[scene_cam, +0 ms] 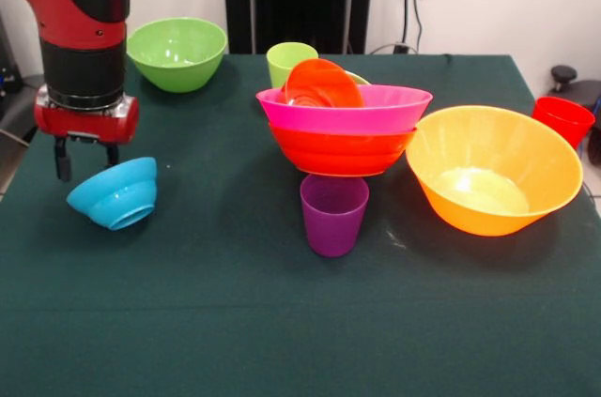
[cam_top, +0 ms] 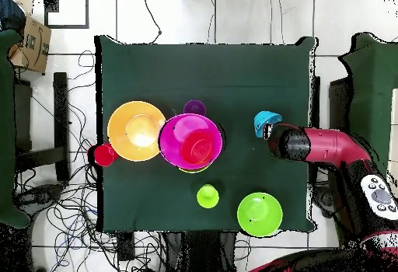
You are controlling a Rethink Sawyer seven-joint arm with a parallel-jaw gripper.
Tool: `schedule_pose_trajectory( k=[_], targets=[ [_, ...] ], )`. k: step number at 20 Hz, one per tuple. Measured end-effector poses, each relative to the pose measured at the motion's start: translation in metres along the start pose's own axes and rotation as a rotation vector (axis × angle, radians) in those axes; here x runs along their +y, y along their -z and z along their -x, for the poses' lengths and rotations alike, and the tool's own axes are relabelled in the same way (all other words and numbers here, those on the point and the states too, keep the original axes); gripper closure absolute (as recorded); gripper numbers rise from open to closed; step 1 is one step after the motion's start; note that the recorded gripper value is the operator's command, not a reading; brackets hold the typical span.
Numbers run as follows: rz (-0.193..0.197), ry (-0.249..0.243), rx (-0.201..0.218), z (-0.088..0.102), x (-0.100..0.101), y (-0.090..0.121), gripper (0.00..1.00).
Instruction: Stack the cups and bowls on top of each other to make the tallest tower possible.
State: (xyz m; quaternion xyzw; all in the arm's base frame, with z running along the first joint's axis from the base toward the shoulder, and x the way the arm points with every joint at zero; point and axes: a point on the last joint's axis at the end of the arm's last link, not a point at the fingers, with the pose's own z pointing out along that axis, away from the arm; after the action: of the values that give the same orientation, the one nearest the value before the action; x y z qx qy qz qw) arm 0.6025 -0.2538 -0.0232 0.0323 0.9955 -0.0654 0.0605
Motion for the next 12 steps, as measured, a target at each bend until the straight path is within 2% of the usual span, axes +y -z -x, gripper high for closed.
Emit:
schedule_pose_trajectory(
  k=[3,7,12],
  targets=[
    [0.015,-0.023,0.005,0.000,-0.004,0.001,0.00],
    [0.040,-0.092,0.039,-0.008,-0.029,0.005,0.00],
    [0.036,-0.130,0.060,-0.017,-0.053,0.012,0.00]
  ],
)
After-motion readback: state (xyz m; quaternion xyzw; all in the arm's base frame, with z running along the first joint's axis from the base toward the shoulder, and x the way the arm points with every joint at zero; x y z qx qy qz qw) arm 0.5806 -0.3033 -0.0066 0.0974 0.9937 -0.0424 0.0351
